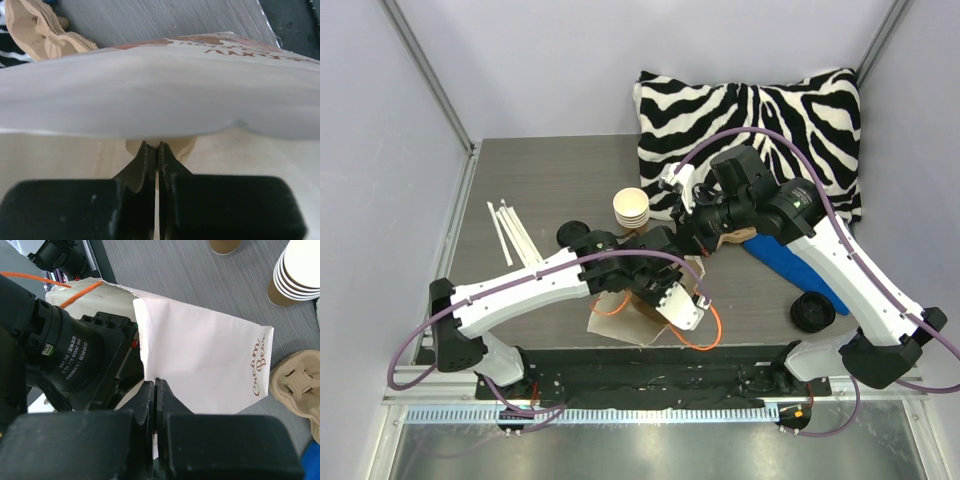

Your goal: Pack the takeout coffee

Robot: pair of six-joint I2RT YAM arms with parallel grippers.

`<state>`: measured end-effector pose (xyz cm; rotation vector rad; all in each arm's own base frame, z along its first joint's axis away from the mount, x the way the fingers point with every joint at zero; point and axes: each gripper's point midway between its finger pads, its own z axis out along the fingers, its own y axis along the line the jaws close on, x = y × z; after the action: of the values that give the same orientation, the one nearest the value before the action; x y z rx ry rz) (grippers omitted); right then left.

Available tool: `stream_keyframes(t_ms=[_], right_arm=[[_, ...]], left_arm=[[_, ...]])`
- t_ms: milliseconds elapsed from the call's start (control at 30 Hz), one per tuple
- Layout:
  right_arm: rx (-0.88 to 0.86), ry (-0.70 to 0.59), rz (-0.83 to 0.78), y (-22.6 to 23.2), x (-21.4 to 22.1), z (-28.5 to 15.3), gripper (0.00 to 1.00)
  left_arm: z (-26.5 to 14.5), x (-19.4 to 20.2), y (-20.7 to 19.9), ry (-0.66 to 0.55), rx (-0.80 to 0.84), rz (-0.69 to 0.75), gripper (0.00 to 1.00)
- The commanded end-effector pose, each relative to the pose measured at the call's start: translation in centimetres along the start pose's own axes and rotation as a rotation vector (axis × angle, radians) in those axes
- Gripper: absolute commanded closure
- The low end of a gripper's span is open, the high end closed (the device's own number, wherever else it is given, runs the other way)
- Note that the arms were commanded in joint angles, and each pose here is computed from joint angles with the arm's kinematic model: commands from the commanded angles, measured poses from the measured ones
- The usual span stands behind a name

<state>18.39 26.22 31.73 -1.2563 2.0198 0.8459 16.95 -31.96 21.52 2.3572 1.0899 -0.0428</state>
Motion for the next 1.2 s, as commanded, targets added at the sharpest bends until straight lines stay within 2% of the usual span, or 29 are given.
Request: stream_keyframes(t_ms=[0, 200, 500, 800, 1167], right_arm=[[-0.04, -0.027, -0.014, 1.1, -0.7, -0.5, 0.99], [-0.058, -0.041, -0.008, 1.5, -1.3, -0.7, 0.99], [-0.073, -0.026, 0.008, 1.5, -1.1, -0.3, 0.99], [-0.091, -0.059, 0.02, 2.0, -2.7, -0.7, 0.99], [-0.098, -0.02, 0.048, 1.6, -1.3, 0.4, 0.99]], left_arm=[[-1.8, -0.7, -0.4, -0.025, 0.052, -0.034, 1.0], [-3.4, -1.5, 0.1, -0.03, 0.084, -0.076, 1.0], [-1.9, -0.6, -1.1, 0.039, 0.172, -0.13, 1.0], [-3.2, -1.3, -1.2, 0.031, 0.223, -0.176, 1.0], [-1.9, -0.1, -3.0, 0.092, 0.309, -0.215, 1.0]])
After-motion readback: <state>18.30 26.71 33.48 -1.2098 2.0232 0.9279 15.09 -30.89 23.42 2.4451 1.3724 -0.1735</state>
